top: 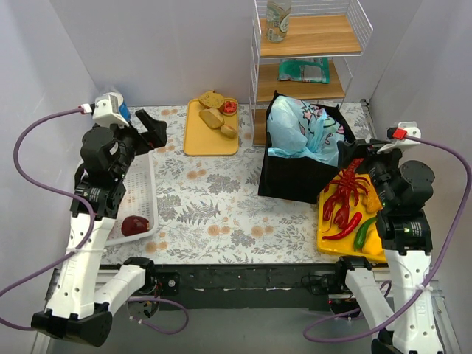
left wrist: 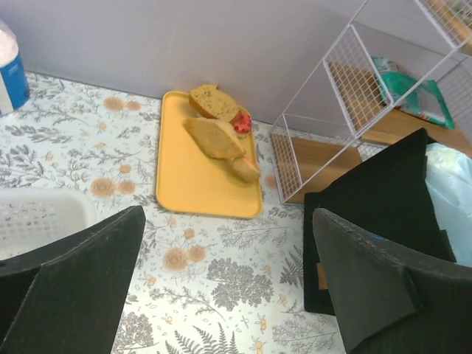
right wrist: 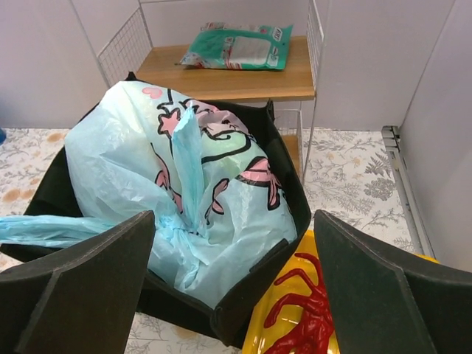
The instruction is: Place the mixed food into the grocery bags and tie them
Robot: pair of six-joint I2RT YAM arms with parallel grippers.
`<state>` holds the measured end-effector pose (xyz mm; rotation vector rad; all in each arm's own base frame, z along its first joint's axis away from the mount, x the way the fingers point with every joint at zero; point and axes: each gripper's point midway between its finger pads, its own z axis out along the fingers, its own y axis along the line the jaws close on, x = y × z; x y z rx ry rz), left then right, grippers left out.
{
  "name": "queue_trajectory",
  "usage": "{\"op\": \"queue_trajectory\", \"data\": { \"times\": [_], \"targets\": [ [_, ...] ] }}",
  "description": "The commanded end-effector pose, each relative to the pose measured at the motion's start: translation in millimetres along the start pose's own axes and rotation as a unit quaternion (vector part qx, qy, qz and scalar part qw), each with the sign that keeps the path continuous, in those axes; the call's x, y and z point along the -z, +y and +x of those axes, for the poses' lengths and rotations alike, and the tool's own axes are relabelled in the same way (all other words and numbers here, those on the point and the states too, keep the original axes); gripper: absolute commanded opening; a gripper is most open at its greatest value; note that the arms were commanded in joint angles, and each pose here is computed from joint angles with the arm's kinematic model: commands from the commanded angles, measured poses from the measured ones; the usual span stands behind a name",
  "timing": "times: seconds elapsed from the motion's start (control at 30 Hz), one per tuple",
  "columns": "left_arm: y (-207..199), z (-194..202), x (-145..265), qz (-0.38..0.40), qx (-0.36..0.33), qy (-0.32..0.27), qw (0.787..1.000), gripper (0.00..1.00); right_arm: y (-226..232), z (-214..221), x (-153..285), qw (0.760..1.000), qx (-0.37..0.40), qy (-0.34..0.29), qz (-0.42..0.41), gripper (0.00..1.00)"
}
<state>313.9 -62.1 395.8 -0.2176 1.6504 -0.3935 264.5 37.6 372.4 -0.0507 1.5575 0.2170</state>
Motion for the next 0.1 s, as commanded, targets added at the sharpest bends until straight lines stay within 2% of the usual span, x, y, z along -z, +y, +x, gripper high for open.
{"op": "queue_trajectory", "data": {
  "times": [0.0, 0.07],
  "targets": [
    [8.3, 6.9, 6.2, -0.017, -0.006, 0.009, 1.0, 0.98, -0.1, -21.2, 1.9, 0.999, 0.0, -0.04, 0.003, 0.95],
    [6.3, 8.0, 7.1, -0.012, -0.004, 0.012, 1.0, 0.98, -0.3, -19.8, 1.7, 0.999, -0.001, -0.04, 0.004, 0.95]
  ]
}}
